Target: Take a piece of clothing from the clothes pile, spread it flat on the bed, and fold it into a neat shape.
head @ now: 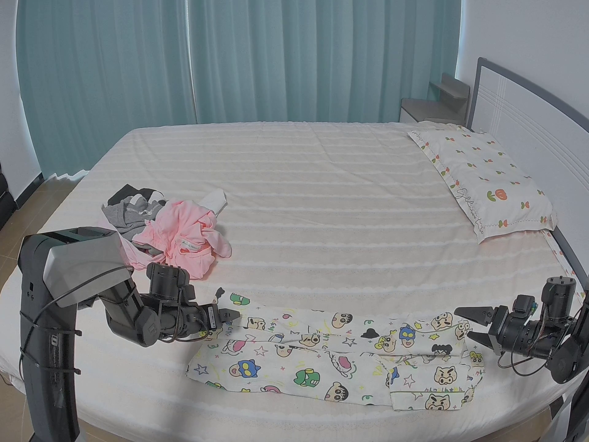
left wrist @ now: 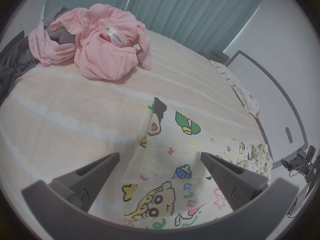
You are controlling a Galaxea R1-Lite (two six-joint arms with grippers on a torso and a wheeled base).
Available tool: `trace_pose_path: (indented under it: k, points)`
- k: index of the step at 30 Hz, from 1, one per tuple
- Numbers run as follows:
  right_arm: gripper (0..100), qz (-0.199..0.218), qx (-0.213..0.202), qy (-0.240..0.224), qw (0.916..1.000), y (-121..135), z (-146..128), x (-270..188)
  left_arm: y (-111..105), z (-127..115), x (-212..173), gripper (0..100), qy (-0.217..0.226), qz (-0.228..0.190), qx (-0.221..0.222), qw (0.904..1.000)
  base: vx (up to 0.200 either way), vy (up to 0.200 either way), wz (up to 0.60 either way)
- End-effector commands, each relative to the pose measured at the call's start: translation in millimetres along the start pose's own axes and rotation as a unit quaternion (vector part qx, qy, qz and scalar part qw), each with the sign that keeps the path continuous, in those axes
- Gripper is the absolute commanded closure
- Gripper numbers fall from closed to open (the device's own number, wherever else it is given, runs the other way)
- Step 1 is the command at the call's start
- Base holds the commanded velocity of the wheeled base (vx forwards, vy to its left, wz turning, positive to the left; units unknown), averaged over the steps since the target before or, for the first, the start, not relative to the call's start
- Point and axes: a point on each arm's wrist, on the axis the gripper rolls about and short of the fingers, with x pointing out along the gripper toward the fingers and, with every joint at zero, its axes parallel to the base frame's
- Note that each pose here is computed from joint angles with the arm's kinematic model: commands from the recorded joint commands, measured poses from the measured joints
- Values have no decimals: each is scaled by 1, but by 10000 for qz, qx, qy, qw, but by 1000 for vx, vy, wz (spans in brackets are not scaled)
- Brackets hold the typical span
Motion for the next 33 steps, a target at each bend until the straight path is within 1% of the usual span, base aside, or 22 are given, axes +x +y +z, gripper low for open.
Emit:
trace_pose_path:
  k: [1,3,7,11,19,23,24,28,33]
  points:
    - [0,-47,34,53,10000,-1,-4,-3,-7,-8,9,0,207,-22,75,9998,0,0,0]
    - [0,-53,34,48,10000,-1,-4,-3,-9,-9,9,0,269,-5,99,9996,0,0,0]
    - [0,-54,30,38,10000,-1,-4,-3,-12,-11,10,0,401,19,334,9986,0,0,0]
    - [0,-54,30,38,10000,-1,-4,-3,-13,-12,10,0,520,49,349,9980,0,0,0]
    - [0,-64,34,38,10000,-1,-4,-3,-24,-18,10,0,772,41,438,9960,0,0,0]
    - [0,-68,38,43,10000,-1,-4,-2,-25,-18,10,0,765,159,482,9958,0,0,0]
    - [0,-68,30,43,10000,-1,-4,-2,-25,-18,10,100,755,187,499,9957,0,0,0]
    - [0,-73,34,47,10000,-2,-4,-2,-24,-19,9,100,799,220,483,9954,0,0,0]
    - [0,-77,38,52,9999,-2,-4,-2,-25,-16,6,100,746,226,468,9959,0,0,0]
